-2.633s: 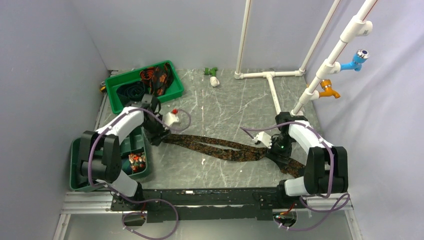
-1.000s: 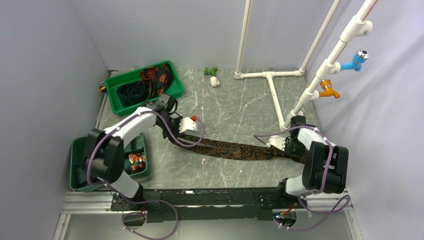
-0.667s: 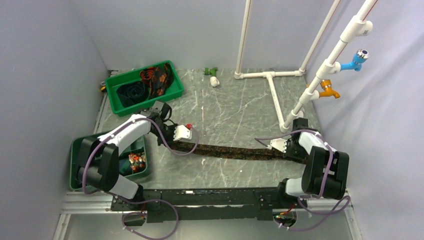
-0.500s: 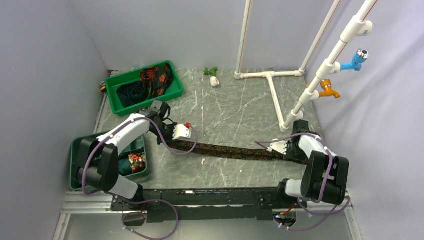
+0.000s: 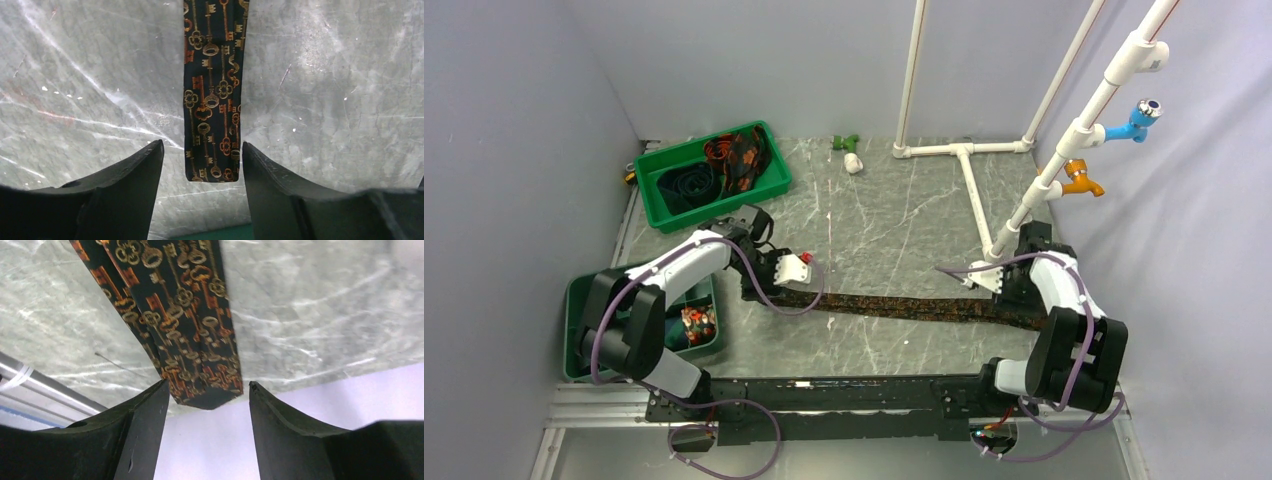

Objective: Roll the ties
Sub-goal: Flatten out the tie at the center of the board.

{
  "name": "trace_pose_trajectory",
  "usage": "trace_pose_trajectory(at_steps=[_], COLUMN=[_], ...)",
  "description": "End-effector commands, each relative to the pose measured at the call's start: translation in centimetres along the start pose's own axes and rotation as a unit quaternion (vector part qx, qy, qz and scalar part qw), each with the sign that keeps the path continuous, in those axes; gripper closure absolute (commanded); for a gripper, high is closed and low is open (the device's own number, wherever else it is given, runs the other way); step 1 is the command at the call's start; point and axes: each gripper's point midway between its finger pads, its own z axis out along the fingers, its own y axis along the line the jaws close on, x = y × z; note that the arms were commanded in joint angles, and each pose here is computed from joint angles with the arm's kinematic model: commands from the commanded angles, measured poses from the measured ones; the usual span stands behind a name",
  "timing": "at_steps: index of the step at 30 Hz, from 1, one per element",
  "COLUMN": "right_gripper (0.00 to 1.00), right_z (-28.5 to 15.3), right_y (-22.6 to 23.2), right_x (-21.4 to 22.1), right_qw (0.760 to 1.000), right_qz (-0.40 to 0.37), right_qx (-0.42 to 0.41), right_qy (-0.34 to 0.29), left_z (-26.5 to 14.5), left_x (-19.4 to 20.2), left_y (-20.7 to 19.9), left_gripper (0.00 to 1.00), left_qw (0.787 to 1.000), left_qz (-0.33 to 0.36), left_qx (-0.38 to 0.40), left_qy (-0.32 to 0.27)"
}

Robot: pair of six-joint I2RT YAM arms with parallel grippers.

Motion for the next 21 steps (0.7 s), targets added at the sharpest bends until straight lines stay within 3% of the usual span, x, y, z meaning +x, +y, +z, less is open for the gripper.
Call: trace_pose_trajectory(at_steps=[1,7,9,11,18,21], right_gripper=[0.41,0.55,0.56,0.56,0.46,0.36], right_z=[-3.4,-3.5,-3.3,-3.0,-2.9,-2.2], right_y=[1.4,1.7,1.7,1.5,1.1,1.7], right_x=[-1.2,-3.1,-4.3,-5.8,-13.0,-14.5], right_qw=[0.998,0.995,0.993,0.992,0.984,0.983], right_qz=[0.004,0.006,0.019,0.026,0.026,0.018], right_qx=[-0.041,-0.05,-0.062,-0.067,-0.081,-0.085], right_qy=[-0.048,-0.083,-0.096,-0.107,-0.158,-0.164], left_z=[-2.0,-2.1,-2.0,-1.6,0.6,1.6], left_x=[-2.0,-3.3,-3.9,-4.1,-4.3,-4.1], left_y=[1.9,2.8,3.0,3.1,2.3,2.2], left_gripper=[0.35,0.32,0.2,0.19,0.15,0.14], left_qw=[0.998,0.995,0.994,0.994,0.997,0.998], left_qz=[-0.025,-0.051,-0.057,-0.056,-0.037,-0.03], left_qx=[-0.04,-0.045,-0.039,-0.036,-0.019,-0.019], left_qy=[-0.045,-0.072,-0.082,-0.081,-0.067,-0.056])
